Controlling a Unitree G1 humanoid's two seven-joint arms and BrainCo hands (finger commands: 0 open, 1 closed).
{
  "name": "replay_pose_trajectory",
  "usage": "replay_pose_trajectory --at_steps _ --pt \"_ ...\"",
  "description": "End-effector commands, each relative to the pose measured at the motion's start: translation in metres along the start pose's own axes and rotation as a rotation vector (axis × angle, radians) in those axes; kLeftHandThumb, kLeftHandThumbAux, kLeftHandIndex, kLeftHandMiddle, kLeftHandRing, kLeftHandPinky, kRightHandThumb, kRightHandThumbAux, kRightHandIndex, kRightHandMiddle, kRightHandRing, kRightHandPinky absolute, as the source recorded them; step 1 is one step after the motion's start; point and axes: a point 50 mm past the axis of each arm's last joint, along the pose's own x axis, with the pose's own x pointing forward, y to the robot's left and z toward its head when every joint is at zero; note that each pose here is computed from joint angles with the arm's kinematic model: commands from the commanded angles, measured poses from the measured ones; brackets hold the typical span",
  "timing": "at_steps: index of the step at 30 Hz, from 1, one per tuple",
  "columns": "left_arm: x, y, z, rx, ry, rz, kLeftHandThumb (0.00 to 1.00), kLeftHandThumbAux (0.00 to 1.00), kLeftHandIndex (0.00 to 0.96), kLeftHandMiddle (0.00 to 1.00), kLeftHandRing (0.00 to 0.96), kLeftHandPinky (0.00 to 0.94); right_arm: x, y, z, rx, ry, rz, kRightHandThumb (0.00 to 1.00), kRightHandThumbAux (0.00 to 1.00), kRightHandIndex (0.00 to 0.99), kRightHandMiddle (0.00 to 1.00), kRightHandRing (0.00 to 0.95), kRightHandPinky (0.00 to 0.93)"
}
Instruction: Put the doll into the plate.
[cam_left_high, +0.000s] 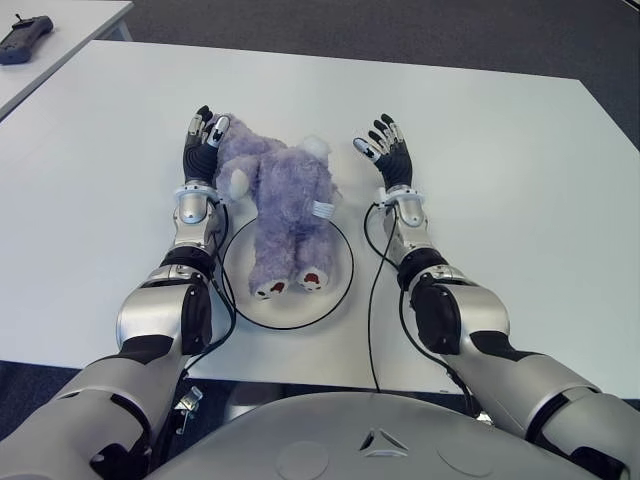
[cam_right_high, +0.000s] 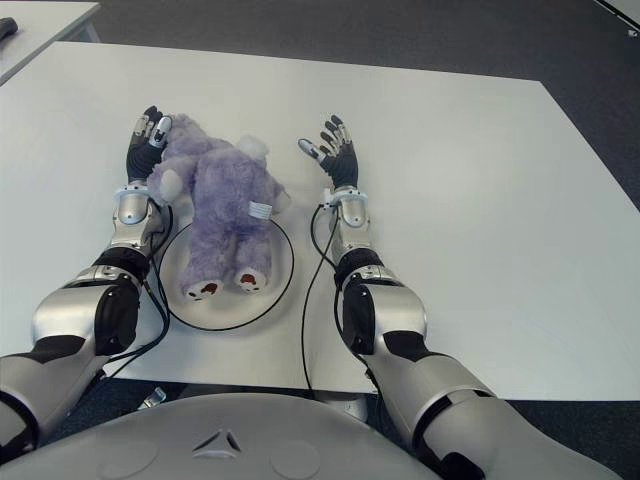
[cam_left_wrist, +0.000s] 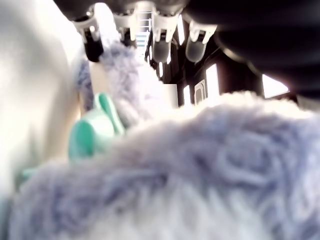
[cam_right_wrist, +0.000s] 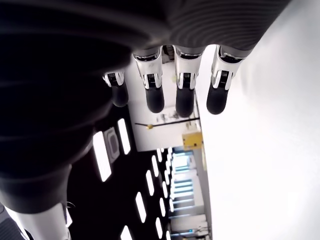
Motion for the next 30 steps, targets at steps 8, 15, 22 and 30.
replay_pose_trajectory --at_steps 8,15,22,30 --pt "-0.0934 0.0091 -0.107 0.01 0.433 0.011 0.0 0.405 0.029 0.061 0.009 0.0 -0.068 -0.014 -0.0891 0.005 0.387 -0.08 0.0 0.747 0.095 0.156 0.145 0.159" --pt "-0.0935 0.0092 -0.1072 0.012 0.435 0.013 0.0 0.41 0.037 0.065 0.01 0.0 -0.0695 -0.0155 -0.0897 0.01 0.383 -0.091 0.0 0.724 0.121 0.187 0.176 0.168" --pt "-0.0934 0.0087 -0.1068 0.006 0.431 0.013 0.0 0.413 0.042 0.066 0.008 0.0 -0.0688 -0.0168 -0.0893 0.026 0.383 -0.102 0.0 0.696 0.131 0.198 0.187 0.168" --pt "-0.0935 0.0082 -0.1064 0.011 0.423 0.01 0.0 0.405 0.048 0.059 0.003 0.0 -0.0686 -0.018 -0.0896 0.033 0.39 -0.103 0.0 0.689 0.144 0.213 0.193 0.175"
